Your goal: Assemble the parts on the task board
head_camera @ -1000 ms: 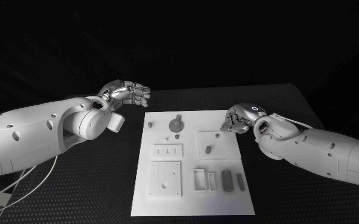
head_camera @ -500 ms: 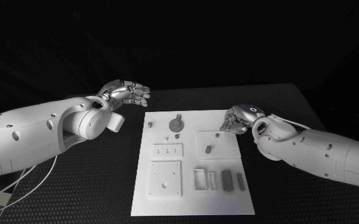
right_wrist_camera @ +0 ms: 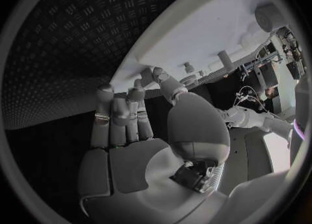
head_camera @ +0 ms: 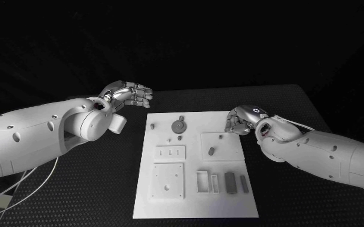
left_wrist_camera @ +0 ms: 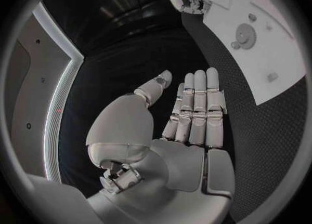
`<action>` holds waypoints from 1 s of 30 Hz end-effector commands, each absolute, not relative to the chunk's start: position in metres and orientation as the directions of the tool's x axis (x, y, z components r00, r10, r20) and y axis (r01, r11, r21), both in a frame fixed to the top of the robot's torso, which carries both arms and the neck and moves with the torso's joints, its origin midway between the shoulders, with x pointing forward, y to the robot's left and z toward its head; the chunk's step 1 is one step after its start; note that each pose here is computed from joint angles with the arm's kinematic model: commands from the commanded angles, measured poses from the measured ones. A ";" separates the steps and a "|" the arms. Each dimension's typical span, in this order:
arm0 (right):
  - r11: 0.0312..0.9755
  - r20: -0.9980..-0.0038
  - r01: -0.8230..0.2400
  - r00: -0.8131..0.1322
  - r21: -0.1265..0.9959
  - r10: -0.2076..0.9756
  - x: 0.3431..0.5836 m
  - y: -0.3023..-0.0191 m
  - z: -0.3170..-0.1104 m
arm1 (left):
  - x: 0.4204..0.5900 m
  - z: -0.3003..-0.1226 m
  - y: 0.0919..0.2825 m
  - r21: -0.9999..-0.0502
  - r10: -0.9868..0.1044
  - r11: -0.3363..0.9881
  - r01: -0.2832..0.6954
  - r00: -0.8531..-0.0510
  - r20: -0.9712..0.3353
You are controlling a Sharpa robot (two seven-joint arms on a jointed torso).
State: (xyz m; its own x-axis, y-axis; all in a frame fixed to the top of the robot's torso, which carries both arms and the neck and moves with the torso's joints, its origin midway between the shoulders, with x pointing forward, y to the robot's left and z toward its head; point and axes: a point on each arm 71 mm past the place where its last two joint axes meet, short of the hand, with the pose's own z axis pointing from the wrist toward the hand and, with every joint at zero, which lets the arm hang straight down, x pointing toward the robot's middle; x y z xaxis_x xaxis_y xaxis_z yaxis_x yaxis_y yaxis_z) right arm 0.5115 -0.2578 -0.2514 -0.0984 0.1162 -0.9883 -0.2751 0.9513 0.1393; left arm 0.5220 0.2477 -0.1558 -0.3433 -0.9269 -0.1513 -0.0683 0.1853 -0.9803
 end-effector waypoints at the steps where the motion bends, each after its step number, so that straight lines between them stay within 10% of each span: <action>1: 0.945 -0.988 -0.300 -0.113 0.130 0.100 0.510 -0.257 -0.255 | 0.522 -0.155 0.245 -0.981 -0.921 0.184 -0.063 -0.359 -0.150; 30: 0.944 -0.981 -0.314 -0.188 0.105 0.046 0.515 -0.251 -0.261 | 0.521 -0.156 0.241 -0.975 -0.899 0.215 -0.061 -0.401 -0.173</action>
